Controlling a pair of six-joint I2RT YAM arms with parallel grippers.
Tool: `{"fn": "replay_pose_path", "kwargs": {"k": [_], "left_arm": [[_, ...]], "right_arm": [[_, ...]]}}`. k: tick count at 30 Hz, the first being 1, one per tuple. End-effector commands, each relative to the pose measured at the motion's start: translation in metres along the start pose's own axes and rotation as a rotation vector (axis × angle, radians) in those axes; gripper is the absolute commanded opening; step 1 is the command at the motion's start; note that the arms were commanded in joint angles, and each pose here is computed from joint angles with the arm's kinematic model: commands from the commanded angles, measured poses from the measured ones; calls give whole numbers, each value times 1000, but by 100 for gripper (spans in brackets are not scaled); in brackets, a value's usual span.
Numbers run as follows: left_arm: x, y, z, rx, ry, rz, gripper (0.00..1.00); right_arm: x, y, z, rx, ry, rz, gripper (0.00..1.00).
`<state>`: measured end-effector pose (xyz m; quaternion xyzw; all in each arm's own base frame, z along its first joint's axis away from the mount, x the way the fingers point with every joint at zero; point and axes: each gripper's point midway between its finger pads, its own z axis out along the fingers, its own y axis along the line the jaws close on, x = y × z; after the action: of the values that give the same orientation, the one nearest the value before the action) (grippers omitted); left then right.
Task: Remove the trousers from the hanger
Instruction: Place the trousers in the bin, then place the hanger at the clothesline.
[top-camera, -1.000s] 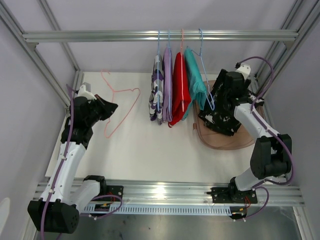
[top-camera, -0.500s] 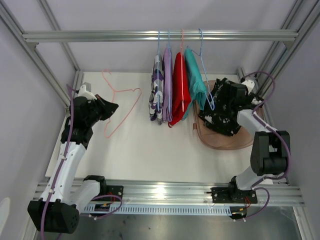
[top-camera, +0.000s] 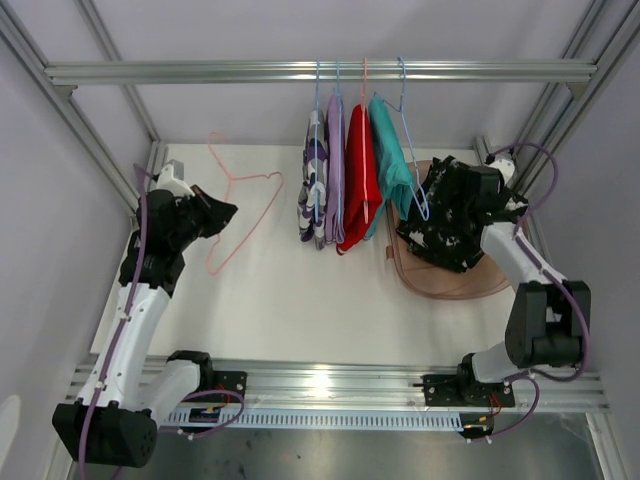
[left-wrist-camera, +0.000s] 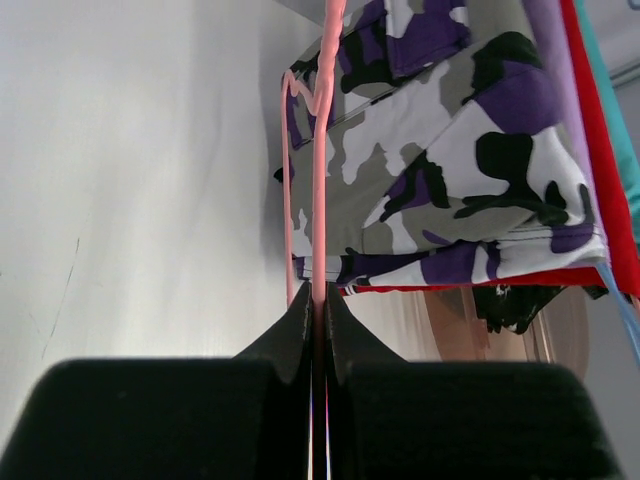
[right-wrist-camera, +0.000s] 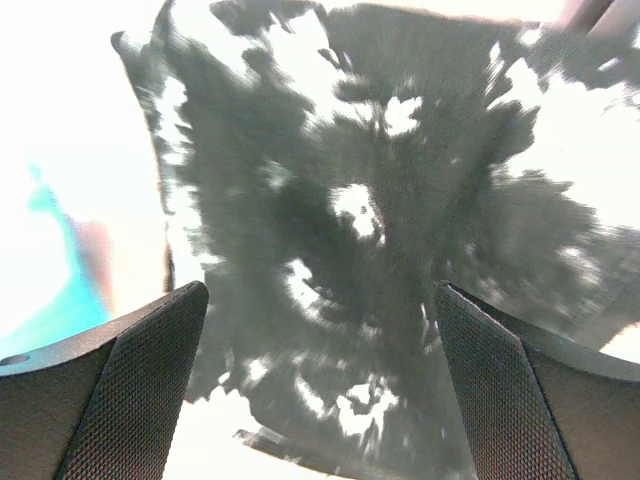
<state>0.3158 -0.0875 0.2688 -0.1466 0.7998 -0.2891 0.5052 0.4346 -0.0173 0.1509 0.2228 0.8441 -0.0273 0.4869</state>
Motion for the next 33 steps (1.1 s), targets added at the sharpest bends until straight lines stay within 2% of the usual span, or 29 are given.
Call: {"fn": "replay_pose_path", "kwargs": {"k": [1,7,8,12,15,19,22,33], "left_arm": [[-31,-28,-17,43,-98,125,0],[-47,-49,-45,13,-176,270,1],[-40,-55,-49,23,-161,299,1],[-62,-74,-88,38,-279,361,0],[-72,-67,-99,-32,-289,388,0],[-99,-71,-116,-80,-366,440,0],[-113,-77,-121,-98,-388,445,0],[-145,-110,-101,-62,-395,439,1]], "right_arm": [[-42,16,-42,-82,-79,42,99],[-25,34,-72,-138,-65,-42,99],[-21,36,-73,-147,-56,-45,99],[-6,46,-79,-198,-31,-46,99],[3,53,-84,-240,-20,-41,99],[6,59,-87,-268,-23,-67,99],[11,59,-87,-271,-24,-86,99],[18,66,-82,-298,-11,-118,99]]}}
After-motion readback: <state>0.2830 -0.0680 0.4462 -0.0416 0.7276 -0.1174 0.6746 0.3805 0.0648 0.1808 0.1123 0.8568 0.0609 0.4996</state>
